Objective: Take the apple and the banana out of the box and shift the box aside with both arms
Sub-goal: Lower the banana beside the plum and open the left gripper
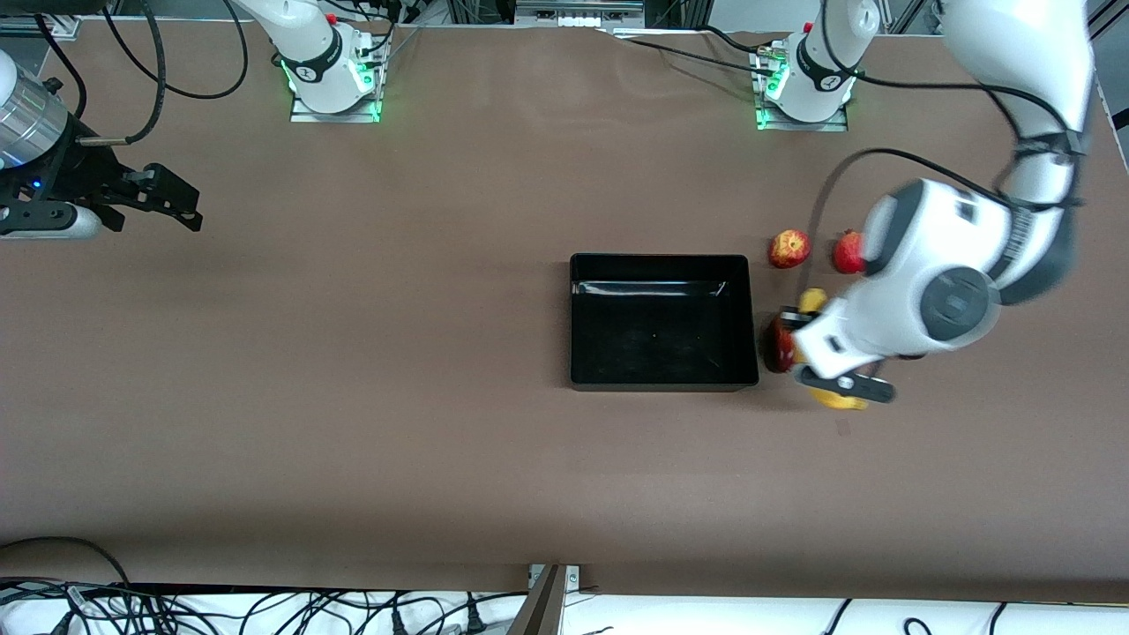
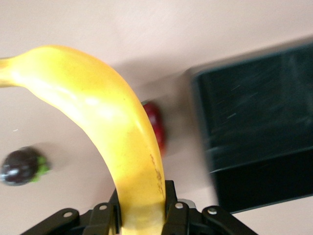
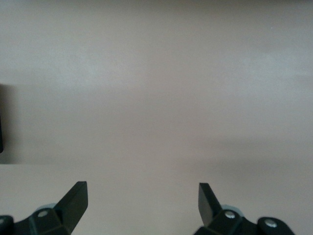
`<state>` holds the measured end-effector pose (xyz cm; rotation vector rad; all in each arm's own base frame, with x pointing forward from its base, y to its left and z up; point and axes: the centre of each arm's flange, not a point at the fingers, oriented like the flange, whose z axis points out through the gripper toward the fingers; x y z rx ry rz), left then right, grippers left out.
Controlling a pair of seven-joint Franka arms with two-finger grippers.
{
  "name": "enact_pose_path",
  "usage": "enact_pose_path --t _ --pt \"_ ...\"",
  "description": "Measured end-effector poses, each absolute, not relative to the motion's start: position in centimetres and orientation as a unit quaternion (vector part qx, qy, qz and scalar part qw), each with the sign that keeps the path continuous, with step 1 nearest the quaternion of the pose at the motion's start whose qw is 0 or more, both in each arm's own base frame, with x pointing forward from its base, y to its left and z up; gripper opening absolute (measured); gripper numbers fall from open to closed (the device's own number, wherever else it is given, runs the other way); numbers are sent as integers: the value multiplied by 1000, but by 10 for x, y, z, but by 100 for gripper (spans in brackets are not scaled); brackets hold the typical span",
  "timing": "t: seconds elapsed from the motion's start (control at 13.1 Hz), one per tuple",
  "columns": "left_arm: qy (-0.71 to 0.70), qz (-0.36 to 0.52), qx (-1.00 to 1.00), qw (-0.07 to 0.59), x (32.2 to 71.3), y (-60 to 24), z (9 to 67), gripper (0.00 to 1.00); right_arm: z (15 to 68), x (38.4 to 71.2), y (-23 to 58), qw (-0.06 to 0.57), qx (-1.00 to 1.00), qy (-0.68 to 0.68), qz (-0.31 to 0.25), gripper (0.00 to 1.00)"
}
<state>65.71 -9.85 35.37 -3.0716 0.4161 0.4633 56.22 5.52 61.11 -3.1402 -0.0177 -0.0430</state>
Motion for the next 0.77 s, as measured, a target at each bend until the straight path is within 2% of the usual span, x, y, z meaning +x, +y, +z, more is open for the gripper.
enact_pose_path --t 0.23,0.54,0.61,0.77 --pt "165 183 -969 38 655 -44 280 35 611 562 55 1 -1000 -6 -14 100" --pt "188 141 -972 13 637 0 208 35 611 562 55 1 -1000 -6 -14 100" --pt "187 139 -972 11 633 4 201 40 611 562 55 1 -1000 -6 -14 100" --pt "189 138 -972 9 631 1 200 60 611 562 55 1 -1000 -6 -14 100"
